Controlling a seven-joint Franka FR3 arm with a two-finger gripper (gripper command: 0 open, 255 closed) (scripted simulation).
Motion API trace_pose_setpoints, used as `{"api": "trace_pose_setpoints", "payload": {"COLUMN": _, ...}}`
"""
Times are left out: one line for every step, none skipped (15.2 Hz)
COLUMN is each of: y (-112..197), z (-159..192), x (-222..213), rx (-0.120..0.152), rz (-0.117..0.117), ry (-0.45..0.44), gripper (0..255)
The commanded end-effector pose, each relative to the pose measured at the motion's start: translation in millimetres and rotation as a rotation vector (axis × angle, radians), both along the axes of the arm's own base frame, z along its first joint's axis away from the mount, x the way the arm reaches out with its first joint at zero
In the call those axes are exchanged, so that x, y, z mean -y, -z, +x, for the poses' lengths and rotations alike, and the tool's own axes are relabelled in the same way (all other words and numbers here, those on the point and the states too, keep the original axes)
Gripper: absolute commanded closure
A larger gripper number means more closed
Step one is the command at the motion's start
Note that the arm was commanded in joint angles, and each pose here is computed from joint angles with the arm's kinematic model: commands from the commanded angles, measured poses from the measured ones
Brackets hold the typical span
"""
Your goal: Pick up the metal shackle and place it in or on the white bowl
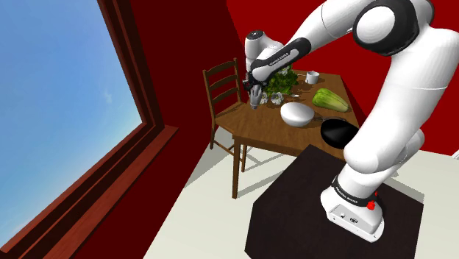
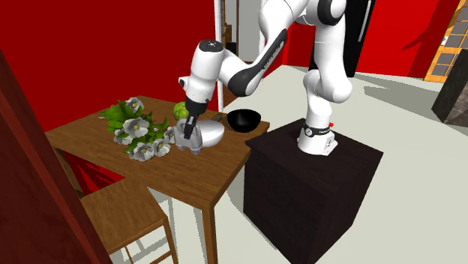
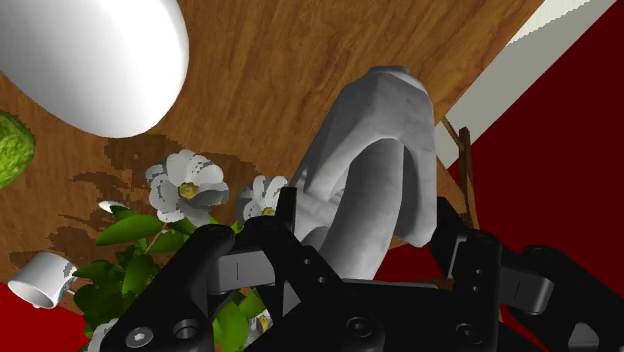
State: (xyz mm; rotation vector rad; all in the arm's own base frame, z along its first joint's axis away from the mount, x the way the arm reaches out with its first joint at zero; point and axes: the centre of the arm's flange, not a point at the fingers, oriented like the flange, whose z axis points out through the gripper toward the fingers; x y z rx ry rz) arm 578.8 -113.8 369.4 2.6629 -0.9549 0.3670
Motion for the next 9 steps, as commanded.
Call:
{"api": "trace_pose_setpoints", "payload": {"y": -12, "z": -1, "x": 0, "rx": 0.0, "rz": 0.0, "ry": 0.0, "gripper": 255}}
{"api": "trace_pose_setpoints", "payload": {"y": -17, "z": -1, "x": 0, "rx": 0.0, "rz": 0.0, "ry": 0.0, "gripper": 255}}
{"api": "trace_pose_setpoints", "payload": {"y": -22, "z": -1, "x": 0, "rx": 0.0, "rz": 0.0, "ry": 0.0, "gripper": 255}}
{"api": "trace_pose_setpoints", "payload": {"y": -28, "z": -1, "x": 0, "rx": 0.0, "rz": 0.0, "ry": 0.0, "gripper": 255}}
{"api": "trace_pose_setpoints", "payload": {"y": -33, "z": -1, "x": 0, "rx": 0.0, "rz": 0.0, "ry": 0.0, "gripper": 255}}
{"api": "trace_pose_setpoints", "payload": {"y": -35, "z": -1, "x": 0, "rx": 0.0, "rz": 0.0, "ry": 0.0, "gripper": 255}}
{"api": "trace_pose_setpoints", "payload": {"y": -36, "z": -10, "x": 9, "rx": 0.0, "rz": 0.0, "ry": 0.0, "gripper": 255}}
{"api": "trace_pose_setpoints", "payload": {"y": -38, "z": -19, "x": 19, "rx": 0.0, "rz": 0.0, "ry": 0.0, "gripper": 255}}
{"api": "trace_pose_setpoints", "payload": {"y": -39, "z": -28, "x": 28, "rx": 0.0, "rz": 0.0, "ry": 0.0, "gripper": 255}}
